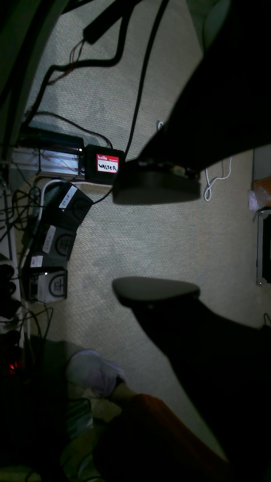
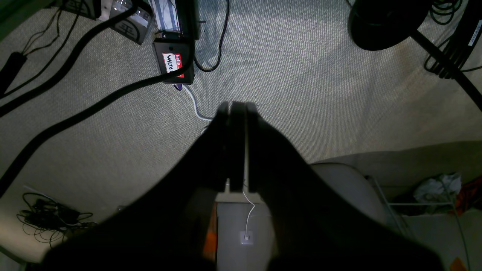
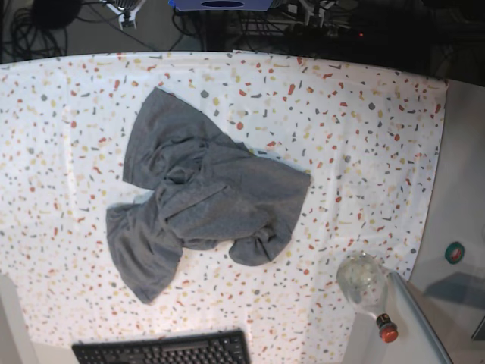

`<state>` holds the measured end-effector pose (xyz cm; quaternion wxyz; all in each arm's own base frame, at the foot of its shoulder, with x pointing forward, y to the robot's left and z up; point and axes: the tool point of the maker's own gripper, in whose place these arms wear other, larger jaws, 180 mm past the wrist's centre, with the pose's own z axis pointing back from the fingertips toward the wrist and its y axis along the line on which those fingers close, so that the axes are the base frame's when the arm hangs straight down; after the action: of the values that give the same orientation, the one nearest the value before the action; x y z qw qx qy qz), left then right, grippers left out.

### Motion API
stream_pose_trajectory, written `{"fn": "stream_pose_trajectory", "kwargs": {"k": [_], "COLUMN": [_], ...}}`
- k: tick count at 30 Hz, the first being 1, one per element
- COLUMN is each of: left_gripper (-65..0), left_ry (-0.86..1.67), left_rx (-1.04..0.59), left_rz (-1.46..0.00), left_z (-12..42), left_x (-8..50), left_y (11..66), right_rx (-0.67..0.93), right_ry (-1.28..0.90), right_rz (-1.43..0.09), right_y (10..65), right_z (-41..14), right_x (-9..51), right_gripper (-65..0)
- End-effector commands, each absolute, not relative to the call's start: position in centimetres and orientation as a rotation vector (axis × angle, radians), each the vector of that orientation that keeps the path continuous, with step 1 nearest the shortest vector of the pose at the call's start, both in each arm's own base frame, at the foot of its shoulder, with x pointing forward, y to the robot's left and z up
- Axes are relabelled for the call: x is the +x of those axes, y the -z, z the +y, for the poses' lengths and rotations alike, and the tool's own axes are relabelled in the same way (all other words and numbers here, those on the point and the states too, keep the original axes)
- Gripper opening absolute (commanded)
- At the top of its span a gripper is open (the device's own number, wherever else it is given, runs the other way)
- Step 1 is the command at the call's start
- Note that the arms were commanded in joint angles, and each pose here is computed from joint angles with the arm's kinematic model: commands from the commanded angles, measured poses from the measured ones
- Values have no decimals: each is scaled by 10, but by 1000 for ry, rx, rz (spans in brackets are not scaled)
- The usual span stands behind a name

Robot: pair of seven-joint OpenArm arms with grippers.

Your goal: Layout the t-shirt on the table in an organized manner, then fold the t-shirt properly

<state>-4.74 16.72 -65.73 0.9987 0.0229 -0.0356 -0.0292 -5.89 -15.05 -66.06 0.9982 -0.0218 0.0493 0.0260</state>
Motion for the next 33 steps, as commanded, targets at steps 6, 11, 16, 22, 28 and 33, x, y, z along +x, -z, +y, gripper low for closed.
{"fn": "stream_pose_trajectory", "kwargs": {"k": [6, 11, 16, 22, 28, 33], "left_gripper": [-650, -650, -650, -650, -650, -650], "left_ry": [71, 70, 71, 61, 121, 176], "left_rx": [51, 52, 53, 72, 86, 104], "left_rz": [-65, -65, -71, -114, -223, -339], "left_z": [169, 169, 170, 183, 198, 216], "left_x": [-52, -50, -49, -42, -53, -49], "left_y": [657, 657, 657, 652, 623, 578], "right_rx": [-47, -49, -48, -52, -116, -182], "right_ry": [-47, -47, -46, -50, 57, 77], "right_rz": [106, 106, 98, 87, 37, -88], "right_y": [660, 660, 661, 659, 635, 582], "right_z": [-154, -155, -154, -155, -185, -212], "right_x": [-62, -62, -57, -62, -81, -57], "right_gripper": [-650, -650, -650, -650, -650, -650]}}
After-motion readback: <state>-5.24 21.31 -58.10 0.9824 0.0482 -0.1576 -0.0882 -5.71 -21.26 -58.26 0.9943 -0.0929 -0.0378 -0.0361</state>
